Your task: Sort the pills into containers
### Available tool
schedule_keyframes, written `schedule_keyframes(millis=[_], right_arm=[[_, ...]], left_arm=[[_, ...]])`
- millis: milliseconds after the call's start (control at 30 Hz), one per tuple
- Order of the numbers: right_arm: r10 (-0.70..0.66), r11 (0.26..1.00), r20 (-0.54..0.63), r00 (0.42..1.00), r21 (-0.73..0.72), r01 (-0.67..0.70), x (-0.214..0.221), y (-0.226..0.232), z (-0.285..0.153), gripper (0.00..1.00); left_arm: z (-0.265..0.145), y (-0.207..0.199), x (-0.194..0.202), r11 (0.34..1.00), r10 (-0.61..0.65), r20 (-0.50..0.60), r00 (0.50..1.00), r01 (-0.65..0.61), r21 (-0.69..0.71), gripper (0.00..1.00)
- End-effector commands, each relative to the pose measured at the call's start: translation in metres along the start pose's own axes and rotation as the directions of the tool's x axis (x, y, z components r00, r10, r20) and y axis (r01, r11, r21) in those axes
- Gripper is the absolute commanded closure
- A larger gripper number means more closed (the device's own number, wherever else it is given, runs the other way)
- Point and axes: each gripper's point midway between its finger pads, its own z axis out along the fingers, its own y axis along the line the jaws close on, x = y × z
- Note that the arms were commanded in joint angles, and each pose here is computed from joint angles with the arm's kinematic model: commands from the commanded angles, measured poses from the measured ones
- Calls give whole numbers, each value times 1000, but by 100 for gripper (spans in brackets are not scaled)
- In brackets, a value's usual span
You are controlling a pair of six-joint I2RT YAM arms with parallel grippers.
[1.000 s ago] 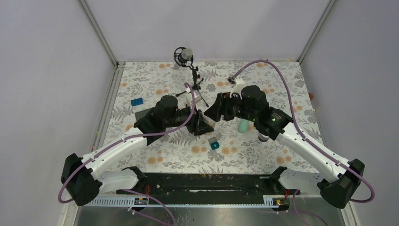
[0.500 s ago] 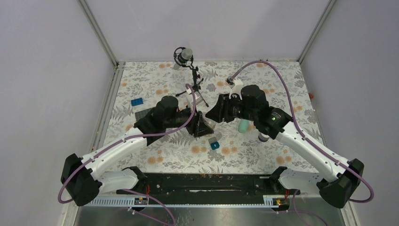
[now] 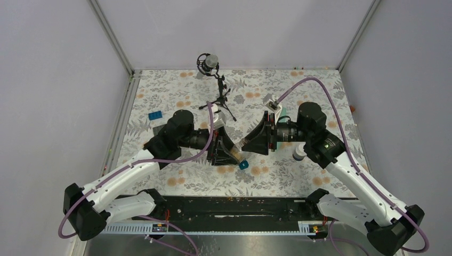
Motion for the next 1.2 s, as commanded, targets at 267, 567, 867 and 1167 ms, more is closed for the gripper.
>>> schedule_keyframes(millis=[267,567,867,1167], right_arm=[[213,836,249,945,455,-309,-38,-87,6,14],[331,800,265,906,429,-418,-26,-87,22,17],[402,762,209,891,462,-453,-8,-91,30,29],[368,793,242,898,424,-439,-19,-85,30,69]], left_arm=[[-10,44,-14,964,68,13,998,-63,-259,100],[-14,78,-17,910,25,56,998,0,-416,100],[-13,85,-20,897,13,85,996,26,-440,100],[-11,83,-16,904,1,79,997,33,-425,100]])
